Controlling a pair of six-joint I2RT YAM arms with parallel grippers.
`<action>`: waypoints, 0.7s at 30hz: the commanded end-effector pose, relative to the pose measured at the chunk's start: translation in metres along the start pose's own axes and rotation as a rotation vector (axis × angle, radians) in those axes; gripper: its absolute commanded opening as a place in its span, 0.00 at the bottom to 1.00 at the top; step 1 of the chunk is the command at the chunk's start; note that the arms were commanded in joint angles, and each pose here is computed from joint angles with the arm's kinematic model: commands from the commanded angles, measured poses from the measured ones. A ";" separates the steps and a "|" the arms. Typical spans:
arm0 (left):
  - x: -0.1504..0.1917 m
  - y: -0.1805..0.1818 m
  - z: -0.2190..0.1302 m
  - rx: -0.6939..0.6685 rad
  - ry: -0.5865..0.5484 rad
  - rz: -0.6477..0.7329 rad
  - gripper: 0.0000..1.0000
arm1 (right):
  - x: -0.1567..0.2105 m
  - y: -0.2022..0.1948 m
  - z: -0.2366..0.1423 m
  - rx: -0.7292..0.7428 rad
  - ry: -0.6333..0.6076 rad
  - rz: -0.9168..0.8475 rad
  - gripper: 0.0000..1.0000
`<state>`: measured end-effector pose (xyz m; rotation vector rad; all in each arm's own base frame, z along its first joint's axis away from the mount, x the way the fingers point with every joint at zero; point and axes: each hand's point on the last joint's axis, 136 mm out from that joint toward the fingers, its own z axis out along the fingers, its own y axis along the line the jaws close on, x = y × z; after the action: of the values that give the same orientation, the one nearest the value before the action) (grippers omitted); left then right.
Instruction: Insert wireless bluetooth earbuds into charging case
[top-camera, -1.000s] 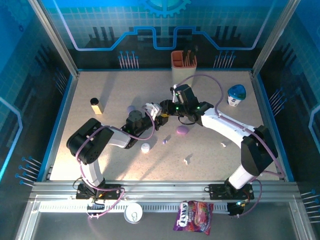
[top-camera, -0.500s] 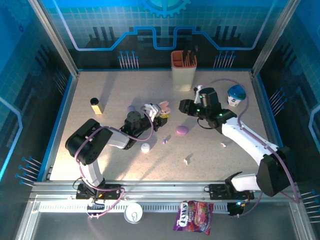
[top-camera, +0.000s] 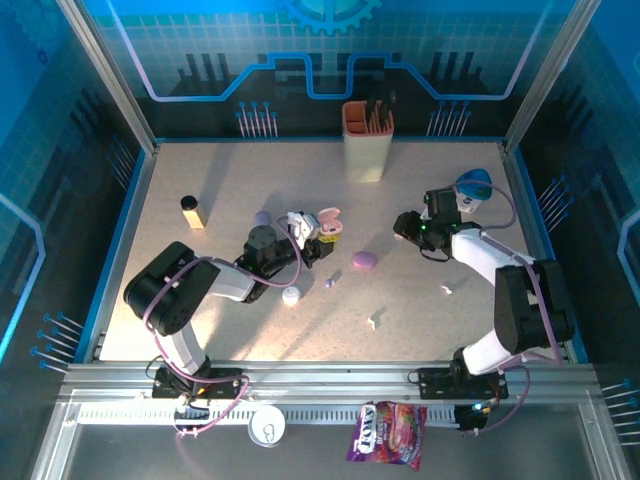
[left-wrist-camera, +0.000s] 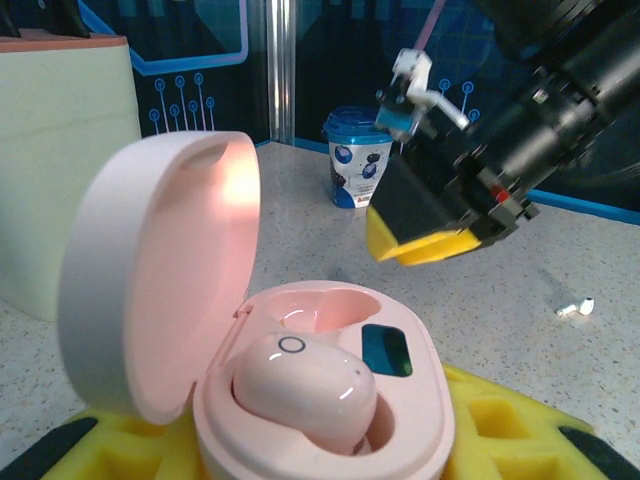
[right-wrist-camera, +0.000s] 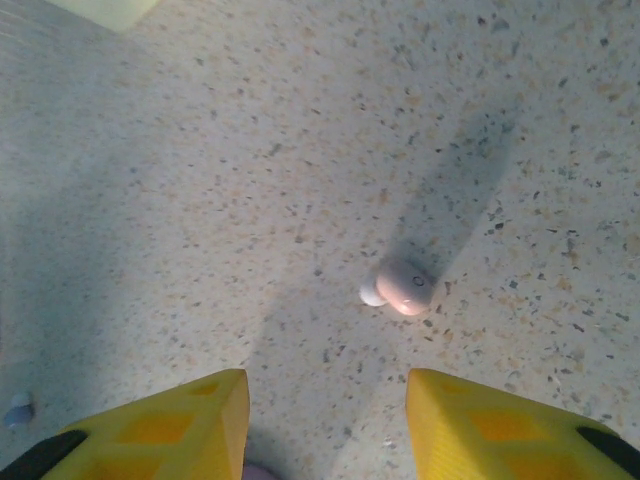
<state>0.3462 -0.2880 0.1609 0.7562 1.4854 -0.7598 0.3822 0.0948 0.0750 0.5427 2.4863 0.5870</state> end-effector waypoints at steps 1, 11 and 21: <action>-0.019 -0.008 -0.005 0.032 -0.057 0.022 0.22 | -0.007 0.000 0.011 -0.015 -0.005 0.031 0.45; -0.020 -0.008 -0.004 0.033 -0.057 0.028 0.22 | -0.007 -0.003 0.038 -0.012 0.047 0.043 0.45; -0.017 -0.007 -0.005 0.028 -0.051 0.030 0.22 | -0.016 -0.007 0.054 0.006 0.063 0.031 0.45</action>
<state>0.3445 -0.2883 0.1655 0.7599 1.4727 -0.7652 0.4133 0.1014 0.0365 0.5784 2.5521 0.6096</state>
